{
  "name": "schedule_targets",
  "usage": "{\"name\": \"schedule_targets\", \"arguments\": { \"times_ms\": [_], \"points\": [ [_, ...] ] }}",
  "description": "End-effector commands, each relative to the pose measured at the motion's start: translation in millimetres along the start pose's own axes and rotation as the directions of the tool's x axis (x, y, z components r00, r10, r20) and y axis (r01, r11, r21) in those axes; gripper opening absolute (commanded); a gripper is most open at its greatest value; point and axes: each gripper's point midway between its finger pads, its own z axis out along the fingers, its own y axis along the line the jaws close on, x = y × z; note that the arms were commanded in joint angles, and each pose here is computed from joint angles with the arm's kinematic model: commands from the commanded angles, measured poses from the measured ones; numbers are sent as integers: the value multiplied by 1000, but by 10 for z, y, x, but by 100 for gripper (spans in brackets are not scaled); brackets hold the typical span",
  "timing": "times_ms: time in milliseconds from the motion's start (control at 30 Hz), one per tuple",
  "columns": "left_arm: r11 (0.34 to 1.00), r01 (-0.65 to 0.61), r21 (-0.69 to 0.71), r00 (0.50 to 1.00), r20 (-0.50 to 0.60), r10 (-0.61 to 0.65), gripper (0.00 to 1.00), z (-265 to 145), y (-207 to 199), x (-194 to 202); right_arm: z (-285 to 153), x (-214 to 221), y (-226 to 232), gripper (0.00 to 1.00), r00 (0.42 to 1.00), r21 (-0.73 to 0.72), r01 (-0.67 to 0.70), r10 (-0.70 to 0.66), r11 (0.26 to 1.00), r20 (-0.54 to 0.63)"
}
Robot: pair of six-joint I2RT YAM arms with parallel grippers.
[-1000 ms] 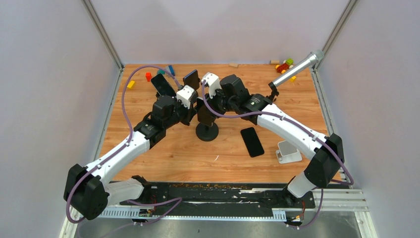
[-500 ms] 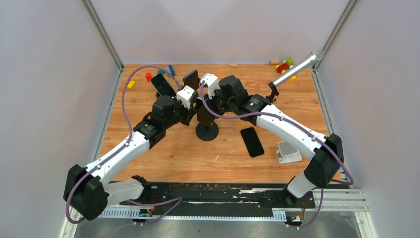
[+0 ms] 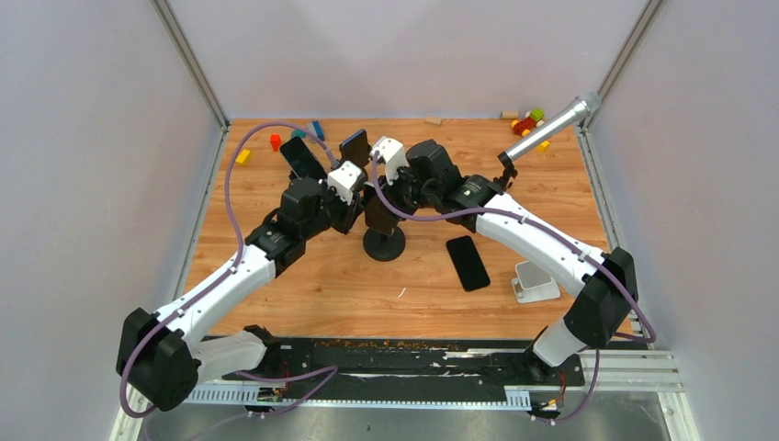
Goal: Place the phone on the phone stand
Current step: Install the phone on the phone stand.
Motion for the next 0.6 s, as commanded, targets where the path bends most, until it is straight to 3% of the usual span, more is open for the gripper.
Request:
{"name": "schedule_targets", "arguments": {
  "times_ms": [0,300,567],
  "points": [
    [918,-25,396,1000,-6,29,37,-291,-862,22,280,594,-908,0,986,314,55,-2,948,-166],
    [928,-28,371,999,-4,32,41,-279,-812,15,297,570,-827,0,989,248,32,6,968,-149],
    [926,-27,376,999,-6,31,46,-257,-798,-2,345,503,-592,0,994,101,22,-11,995,-109]
  ]
}}
